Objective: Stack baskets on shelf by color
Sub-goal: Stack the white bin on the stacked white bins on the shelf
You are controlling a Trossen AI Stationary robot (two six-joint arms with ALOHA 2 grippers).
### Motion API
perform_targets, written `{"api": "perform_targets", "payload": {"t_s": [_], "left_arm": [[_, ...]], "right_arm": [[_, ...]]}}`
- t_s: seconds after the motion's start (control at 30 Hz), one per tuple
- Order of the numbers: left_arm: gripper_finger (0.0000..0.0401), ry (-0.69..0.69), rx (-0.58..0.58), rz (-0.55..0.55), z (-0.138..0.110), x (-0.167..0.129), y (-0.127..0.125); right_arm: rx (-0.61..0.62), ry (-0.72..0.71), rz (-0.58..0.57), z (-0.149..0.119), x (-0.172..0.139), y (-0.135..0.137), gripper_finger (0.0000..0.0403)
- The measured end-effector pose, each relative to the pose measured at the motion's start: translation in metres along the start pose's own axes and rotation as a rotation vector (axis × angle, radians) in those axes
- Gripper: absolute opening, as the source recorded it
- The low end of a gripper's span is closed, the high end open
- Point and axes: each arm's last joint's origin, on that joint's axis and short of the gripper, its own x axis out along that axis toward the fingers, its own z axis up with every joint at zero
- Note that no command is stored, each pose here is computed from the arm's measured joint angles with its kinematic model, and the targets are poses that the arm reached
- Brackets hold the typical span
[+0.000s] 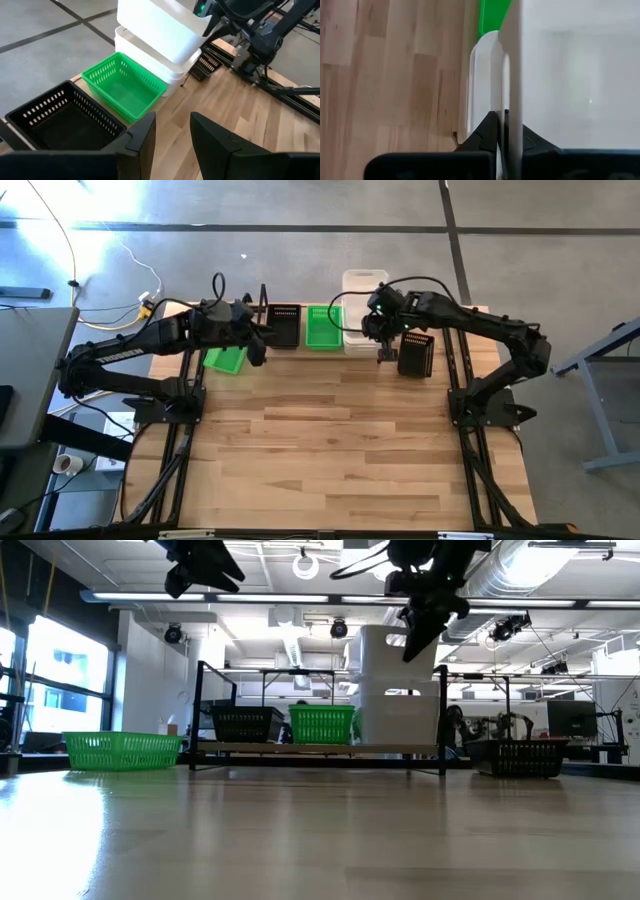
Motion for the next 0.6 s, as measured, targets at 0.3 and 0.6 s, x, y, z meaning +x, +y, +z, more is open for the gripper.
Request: {"api": "perform_targets", "payload": {"t_s": [0.3, 0.6], "left_arm": [[0.0111, -0.007, -0.009, 0.021, 0.001, 0.0, 0.004], [0.0111, -0.007, -0.009, 0.023, 0.001, 0.0, 0.004]], "right_arm": [[0.02, 0.009, 0.04, -0.001, 0.001, 0.003, 0.0], [0.091, 0.073, 0.067, -0.005, 0.014, -0.001, 0.0]]}}
